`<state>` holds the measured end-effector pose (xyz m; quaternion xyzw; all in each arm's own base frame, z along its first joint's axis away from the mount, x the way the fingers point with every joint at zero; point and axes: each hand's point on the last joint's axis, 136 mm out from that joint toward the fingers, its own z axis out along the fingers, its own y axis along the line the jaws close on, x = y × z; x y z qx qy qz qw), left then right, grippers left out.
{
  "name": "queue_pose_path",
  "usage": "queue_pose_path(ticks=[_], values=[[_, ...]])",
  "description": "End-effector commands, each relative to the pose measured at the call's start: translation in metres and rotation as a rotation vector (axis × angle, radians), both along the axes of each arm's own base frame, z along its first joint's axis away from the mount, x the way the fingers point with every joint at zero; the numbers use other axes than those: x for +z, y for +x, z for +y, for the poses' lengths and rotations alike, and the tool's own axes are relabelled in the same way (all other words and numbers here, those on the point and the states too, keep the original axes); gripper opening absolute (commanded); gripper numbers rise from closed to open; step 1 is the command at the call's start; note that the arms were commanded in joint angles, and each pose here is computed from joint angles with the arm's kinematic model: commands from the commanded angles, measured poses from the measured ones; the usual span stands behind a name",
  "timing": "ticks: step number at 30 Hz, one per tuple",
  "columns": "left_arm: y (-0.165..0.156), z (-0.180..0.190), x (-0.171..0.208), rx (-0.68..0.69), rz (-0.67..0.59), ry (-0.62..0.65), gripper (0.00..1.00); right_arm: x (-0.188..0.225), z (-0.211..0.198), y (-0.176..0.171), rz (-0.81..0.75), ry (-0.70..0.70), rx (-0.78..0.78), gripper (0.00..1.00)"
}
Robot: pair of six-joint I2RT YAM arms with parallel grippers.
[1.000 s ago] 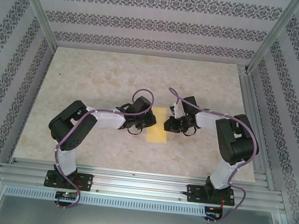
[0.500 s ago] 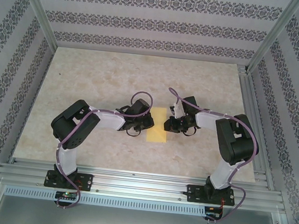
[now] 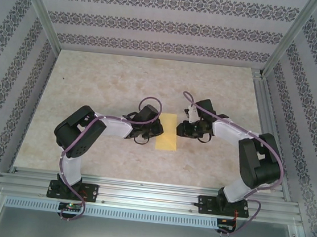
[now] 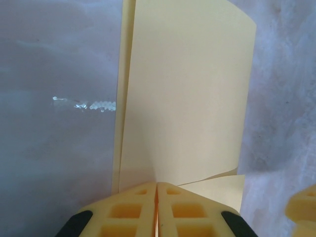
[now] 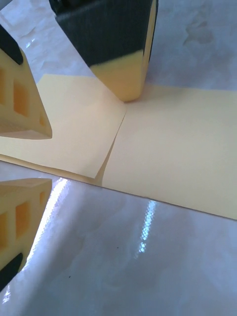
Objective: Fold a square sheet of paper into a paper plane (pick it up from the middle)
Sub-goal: Fold the triangle a second time at the center of the table.
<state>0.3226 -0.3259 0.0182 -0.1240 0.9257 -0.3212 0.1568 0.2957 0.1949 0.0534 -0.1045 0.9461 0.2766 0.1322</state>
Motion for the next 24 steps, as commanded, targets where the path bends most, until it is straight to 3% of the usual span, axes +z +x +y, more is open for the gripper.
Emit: queue_pose_path(ticks=[1,7,16,24], values=[[-0.009,0.015,-0.023,0.015,0.059,0.072,0.11,0.007,0.011,-0.017,0.005,0.005,0.011,0.24],[-0.008,0.013,-0.021,0.009,0.058,0.064,0.11,-0.008,0.045,-0.035,0.061,0.097,0.042,0.12],[-0.007,0.012,-0.02,0.003,0.055,0.067,0.11,-0.052,0.031,-0.061,0.176,0.052,0.011,0.11],[0.001,0.015,-0.015,0.003,0.042,0.074,0.11,-0.059,0.018,-0.079,0.221,0.05,-0.019,0.11]])
